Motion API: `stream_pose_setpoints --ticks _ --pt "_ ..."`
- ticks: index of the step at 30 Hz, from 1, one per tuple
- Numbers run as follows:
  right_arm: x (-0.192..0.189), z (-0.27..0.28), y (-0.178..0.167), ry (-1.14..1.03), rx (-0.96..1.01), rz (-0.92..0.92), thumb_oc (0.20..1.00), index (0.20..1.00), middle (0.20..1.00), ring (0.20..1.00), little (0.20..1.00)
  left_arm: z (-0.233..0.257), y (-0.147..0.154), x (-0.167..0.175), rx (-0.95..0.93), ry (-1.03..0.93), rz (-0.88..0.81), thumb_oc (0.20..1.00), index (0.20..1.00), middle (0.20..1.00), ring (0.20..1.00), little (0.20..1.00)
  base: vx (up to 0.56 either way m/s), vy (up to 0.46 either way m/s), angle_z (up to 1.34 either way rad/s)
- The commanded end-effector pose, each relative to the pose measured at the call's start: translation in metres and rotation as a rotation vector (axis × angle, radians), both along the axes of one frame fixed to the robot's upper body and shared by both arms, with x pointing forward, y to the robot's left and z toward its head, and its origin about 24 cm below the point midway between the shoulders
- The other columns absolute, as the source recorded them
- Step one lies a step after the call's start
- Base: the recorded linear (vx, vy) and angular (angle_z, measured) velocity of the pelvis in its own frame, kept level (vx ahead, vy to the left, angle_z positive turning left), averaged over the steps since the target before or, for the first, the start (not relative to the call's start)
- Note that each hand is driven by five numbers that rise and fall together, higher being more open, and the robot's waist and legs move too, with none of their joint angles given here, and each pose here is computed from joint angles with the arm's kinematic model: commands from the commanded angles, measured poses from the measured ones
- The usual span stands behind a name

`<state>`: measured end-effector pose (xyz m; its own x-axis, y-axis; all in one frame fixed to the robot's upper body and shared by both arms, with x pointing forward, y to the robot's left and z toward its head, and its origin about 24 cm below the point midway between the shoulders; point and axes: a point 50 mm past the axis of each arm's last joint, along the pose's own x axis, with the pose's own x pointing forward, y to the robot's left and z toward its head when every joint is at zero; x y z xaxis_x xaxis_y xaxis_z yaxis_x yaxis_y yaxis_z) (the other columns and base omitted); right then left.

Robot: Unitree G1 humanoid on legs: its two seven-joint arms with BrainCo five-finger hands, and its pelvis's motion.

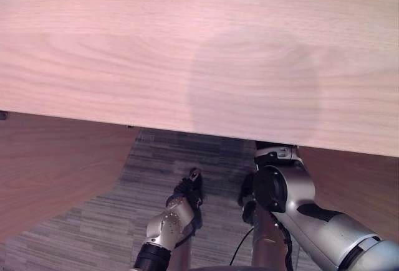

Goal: Put the empty folder in the office cabinet

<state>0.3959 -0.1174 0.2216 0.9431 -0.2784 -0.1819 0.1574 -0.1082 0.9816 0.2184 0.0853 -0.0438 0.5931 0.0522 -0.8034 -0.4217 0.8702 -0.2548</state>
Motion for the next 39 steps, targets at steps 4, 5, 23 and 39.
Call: stream_pose_setpoints --ticks 4,5,23,39 --pt "-0.027 -0.034 0.086 -0.025 0.131 0.200 1.000 1.000 1.000 1.000 1.000 -0.028 -0.001 -0.033 0.012 0.155 -0.022 1.000 1.000 1.000 1.000 1.000 0.03 -0.020 -0.03" --pt "-0.028 -0.041 0.086 -0.013 0.126 0.201 1.000 1.000 1.000 1.000 1.000 -0.030 0.000 -0.037 0.013 0.167 -0.022 1.000 1.000 1.000 1.000 1.000 0.03 -0.010 -0.04" --pt "-0.037 -0.098 0.091 0.097 0.124 0.264 1.000 1.000 1.000 1.000 1.000 -0.057 0.007 -0.077 0.036 0.335 -0.023 1.000 1.000 1.000 1.000 1.000 0.05 -0.026 -0.03" --pt "-0.062 -0.169 0.109 0.338 0.174 0.378 1.000 1.000 1.000 1.000 1.000 -0.080 0.017 -0.115 0.028 0.508 0.056 1.000 1.000 1.000 1.000 1.000 0.01 -0.145 0.04"
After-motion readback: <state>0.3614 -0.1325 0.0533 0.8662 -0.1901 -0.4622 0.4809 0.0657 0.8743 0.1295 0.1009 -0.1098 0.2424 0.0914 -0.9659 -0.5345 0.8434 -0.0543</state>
